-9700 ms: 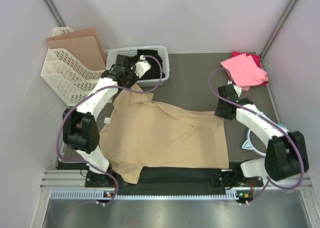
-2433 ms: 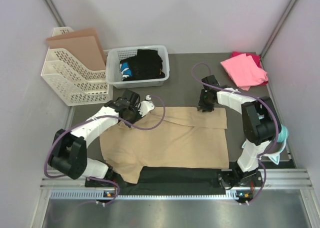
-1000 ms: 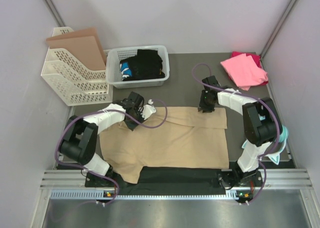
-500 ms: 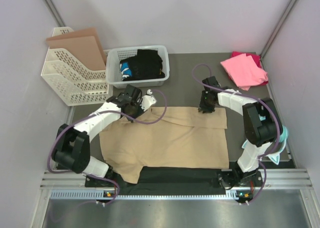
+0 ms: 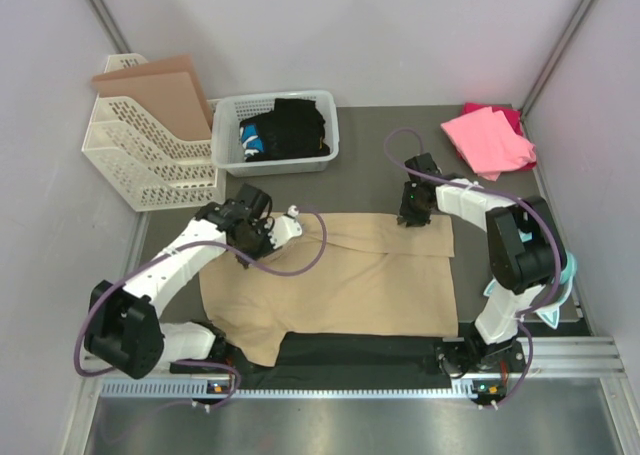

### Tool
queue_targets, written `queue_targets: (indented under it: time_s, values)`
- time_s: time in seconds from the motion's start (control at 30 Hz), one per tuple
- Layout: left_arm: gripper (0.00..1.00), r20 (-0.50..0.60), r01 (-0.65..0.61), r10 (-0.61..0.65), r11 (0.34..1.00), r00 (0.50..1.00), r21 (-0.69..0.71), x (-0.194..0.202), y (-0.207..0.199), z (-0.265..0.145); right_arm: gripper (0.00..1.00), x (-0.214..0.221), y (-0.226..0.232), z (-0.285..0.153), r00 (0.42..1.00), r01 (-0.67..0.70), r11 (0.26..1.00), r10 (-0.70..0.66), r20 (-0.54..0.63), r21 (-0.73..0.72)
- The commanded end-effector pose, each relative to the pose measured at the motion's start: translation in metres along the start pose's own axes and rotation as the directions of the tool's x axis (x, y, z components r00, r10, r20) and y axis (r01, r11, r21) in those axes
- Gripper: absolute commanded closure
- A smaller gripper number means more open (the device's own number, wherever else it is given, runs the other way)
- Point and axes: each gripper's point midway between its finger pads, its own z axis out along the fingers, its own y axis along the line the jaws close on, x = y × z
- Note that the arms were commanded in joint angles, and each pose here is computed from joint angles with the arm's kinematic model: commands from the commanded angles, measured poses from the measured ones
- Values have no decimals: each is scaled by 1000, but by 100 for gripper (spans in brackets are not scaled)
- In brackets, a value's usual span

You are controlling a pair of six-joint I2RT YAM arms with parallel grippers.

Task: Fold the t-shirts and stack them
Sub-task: Fold the flattened tshirt in 1/3 of the way

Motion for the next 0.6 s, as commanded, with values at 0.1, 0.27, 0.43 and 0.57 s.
queue_targets:
  time_s: [0.1,0.27,0.43,0.57]
  values:
    - [100,-77,-34,47,986,996,164,27,-35,9,72,-9,3,-13,999,10,1000,-10,53,-12]
    - [100,-100,-36,55,982,993,184,32,-39,10,72,-11,3,-13,998,12,1000,-11,57,-9]
    - [100,-136,-38,80,956,987,291,46,-59,6,72,-10,3,-12,998,10,1000,-10,55,-7]
    - [98,-204,-34,121,921,971,388,67,-78,6,72,-10,3,-11,999,12,1000,-11,52,-3]
